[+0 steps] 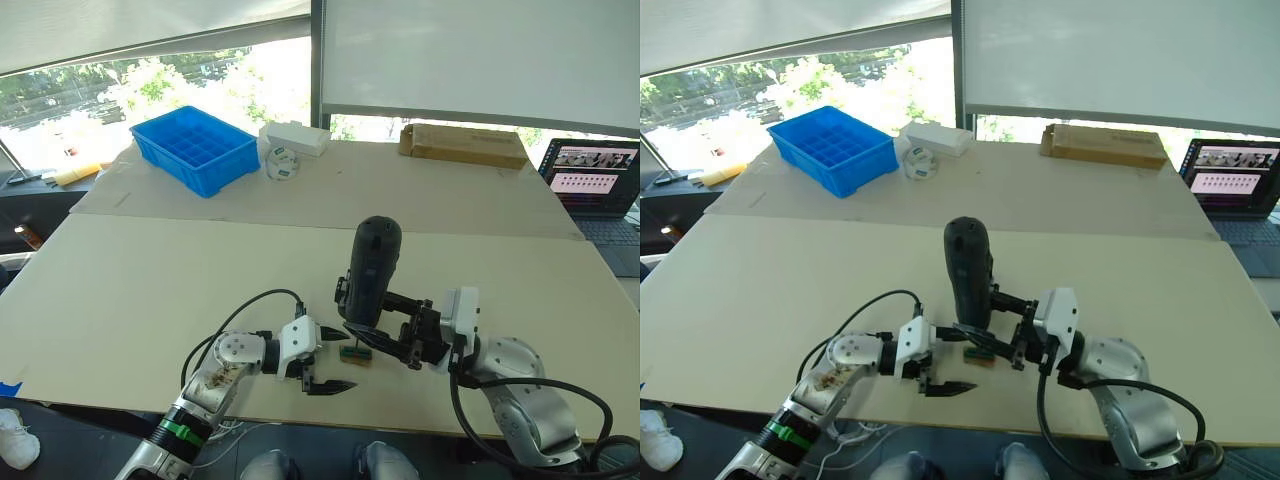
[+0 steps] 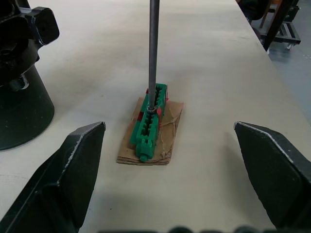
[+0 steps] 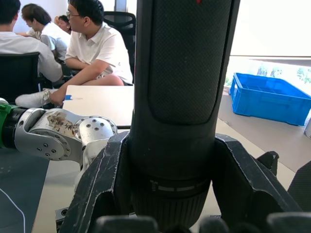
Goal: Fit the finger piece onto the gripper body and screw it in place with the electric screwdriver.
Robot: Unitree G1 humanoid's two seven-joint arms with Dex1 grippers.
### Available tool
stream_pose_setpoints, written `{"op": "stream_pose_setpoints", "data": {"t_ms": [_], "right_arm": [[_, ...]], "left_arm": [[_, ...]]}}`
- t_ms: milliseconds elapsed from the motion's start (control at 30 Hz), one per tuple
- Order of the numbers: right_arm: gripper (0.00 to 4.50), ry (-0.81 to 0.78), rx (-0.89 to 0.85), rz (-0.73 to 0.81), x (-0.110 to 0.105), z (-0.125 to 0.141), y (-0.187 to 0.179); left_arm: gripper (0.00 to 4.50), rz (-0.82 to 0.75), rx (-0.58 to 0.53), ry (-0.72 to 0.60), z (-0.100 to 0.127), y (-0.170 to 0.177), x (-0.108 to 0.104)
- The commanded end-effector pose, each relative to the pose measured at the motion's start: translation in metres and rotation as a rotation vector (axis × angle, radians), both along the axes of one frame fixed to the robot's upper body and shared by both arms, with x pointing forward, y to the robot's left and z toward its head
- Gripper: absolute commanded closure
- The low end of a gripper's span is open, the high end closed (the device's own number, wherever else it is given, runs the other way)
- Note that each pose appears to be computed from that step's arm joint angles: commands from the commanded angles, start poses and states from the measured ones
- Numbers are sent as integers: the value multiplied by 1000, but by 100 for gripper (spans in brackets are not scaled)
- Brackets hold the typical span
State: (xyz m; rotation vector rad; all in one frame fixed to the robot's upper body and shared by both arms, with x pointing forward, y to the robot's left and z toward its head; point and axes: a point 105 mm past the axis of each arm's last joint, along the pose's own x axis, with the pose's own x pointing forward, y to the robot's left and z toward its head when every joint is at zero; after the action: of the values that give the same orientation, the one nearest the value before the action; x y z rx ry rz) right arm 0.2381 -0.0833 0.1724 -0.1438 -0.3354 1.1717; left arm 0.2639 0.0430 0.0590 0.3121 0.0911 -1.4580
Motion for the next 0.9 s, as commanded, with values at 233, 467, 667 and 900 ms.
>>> {"op": "stream_pose_setpoints", "data": {"t_ms": [233, 467, 667, 900], "right_arm": [[259, -73, 105, 39, -13, 42, -9], [259, -77, 137, 20, -19, 60, -20], [259, -104, 105, -38, -21, 71, -39], [259, -129, 80, -95, -20, 80, -57]], "left_arm": [[2, 2, -85, -17, 12, 14, 2], [2, -54, -183, -13, 34, 35, -10], [2, 2, -263, -44, 59, 66, -9], [2, 125, -277, -61, 80, 106, 0]]}}
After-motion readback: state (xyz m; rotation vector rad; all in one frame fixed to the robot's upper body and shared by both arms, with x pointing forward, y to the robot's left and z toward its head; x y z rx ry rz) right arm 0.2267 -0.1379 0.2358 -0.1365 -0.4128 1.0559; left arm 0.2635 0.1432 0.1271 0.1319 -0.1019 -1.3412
